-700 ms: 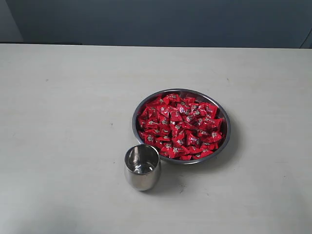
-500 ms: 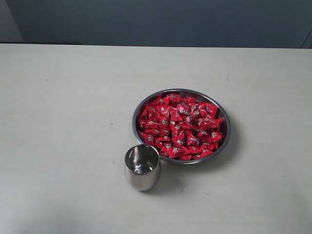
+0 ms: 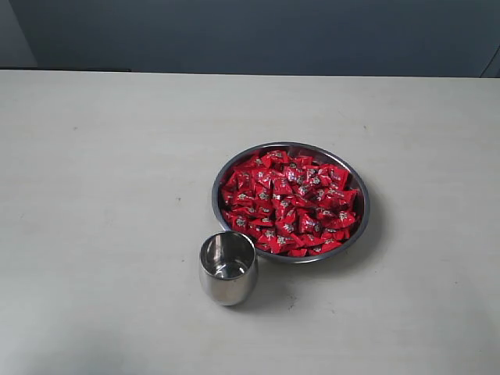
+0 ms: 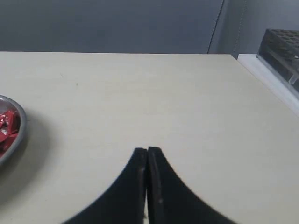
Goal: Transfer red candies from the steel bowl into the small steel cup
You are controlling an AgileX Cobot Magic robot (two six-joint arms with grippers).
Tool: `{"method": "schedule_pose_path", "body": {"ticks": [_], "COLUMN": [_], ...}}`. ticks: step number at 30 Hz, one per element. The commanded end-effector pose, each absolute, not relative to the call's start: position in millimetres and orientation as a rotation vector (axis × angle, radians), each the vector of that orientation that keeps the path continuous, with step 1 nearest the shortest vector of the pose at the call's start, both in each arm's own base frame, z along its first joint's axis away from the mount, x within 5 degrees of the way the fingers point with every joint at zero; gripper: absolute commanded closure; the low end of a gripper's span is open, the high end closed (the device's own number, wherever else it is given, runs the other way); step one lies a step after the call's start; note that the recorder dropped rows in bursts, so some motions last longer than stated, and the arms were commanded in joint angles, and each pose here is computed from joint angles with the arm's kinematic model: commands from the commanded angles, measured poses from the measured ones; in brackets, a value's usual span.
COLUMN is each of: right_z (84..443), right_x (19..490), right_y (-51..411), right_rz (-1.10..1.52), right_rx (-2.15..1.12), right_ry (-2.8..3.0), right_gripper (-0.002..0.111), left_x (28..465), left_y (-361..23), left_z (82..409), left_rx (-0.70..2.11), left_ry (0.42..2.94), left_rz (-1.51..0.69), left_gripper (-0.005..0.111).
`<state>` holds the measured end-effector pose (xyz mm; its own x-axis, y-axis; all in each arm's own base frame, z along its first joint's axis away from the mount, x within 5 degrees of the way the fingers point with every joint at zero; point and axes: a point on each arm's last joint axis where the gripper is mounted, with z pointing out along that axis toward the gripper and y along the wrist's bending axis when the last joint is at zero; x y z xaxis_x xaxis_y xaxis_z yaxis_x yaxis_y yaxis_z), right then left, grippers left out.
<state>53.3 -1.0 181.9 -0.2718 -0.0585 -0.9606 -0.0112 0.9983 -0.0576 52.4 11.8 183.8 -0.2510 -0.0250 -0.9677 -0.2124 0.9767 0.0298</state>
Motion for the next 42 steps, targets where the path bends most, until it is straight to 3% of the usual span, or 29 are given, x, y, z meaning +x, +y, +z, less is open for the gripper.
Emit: {"method": "schedule_pose_path", "body": {"ticks": [1,23,28,42], "right_z": [182.6,213.2,217.1,227.4], "right_x": [53.6,56.1,55.7,53.7], "right_y": [-1.7,0.7,-0.6,-4.6], "right_rz": [-0.072,0.114,0.27,0.281], "right_rx": [-0.066,0.087,0.24,0.281], "right_ry": [1.822,1.482,1.426,1.3], "right_gripper": [0.108,0.108,0.108,0.108], "left_x": [52.6,52.6,52.6,52.6], "left_y": [11.4,11.4,11.4,11.4], "left_z": [183.4,183.4,183.4,183.4], "left_rx": [-0.174,-0.174,-0.174,-0.174], "left_ry": [1.808,1.808,1.808,1.808], "left_rz": [0.169,0.169,0.169,0.169], "left_gripper": [0.106,0.106,0.106,0.106]}}
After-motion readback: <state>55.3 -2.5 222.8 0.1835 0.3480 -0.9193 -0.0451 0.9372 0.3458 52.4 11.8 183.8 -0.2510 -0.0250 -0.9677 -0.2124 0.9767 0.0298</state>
